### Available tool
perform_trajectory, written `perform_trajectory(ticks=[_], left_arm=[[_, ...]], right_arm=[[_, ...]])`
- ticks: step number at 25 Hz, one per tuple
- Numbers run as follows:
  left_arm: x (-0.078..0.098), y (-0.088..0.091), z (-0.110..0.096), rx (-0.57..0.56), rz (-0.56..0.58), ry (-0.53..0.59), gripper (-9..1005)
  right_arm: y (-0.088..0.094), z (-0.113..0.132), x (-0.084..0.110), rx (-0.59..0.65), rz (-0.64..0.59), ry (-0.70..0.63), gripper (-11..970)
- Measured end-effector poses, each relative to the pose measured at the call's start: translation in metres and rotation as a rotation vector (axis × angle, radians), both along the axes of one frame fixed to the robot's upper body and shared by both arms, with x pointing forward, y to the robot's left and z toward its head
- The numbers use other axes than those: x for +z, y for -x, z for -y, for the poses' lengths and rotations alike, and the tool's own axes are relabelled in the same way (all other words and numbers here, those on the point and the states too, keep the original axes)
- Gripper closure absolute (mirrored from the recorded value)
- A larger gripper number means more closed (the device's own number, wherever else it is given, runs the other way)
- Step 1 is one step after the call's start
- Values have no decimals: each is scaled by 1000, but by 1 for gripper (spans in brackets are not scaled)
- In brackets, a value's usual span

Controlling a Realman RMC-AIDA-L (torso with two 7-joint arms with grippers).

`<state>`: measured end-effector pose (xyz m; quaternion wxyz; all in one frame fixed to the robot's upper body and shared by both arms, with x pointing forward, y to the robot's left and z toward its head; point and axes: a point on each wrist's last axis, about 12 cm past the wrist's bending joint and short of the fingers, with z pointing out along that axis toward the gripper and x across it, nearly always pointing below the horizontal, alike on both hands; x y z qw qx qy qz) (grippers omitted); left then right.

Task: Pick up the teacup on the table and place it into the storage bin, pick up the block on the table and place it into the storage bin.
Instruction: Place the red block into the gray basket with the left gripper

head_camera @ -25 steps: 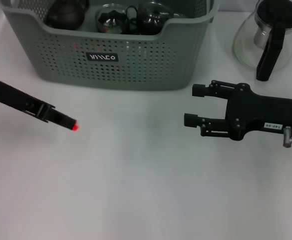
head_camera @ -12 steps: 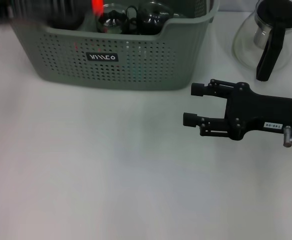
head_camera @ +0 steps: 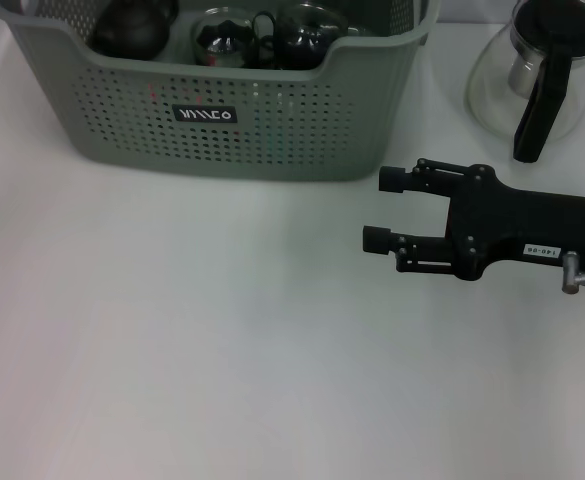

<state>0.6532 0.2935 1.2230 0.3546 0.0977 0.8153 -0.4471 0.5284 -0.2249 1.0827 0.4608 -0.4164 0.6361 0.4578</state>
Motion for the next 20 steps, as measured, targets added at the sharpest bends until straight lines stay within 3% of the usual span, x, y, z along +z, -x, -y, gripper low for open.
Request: perform_trajectory(ticks=[4,8,16,18,20], left_arm=[[-15,-13,18,24,-28,-205,714],[-24,-20,30,44,-12,-302,707],[-23,-19,28,84,52,-290,653],[-19,-11,25,79,94,-227,611],[-17,6,19,61,198,-89,569]], right_arm=[[-1,-1,0,-2,0,-2,141],[-3,-2,1,-3,6,1,141],[-5,-2,1,-14,8,6,141],[-6,-2,2,-19,9,0,141],[-6,-2,2,-26,6,-9,141]])
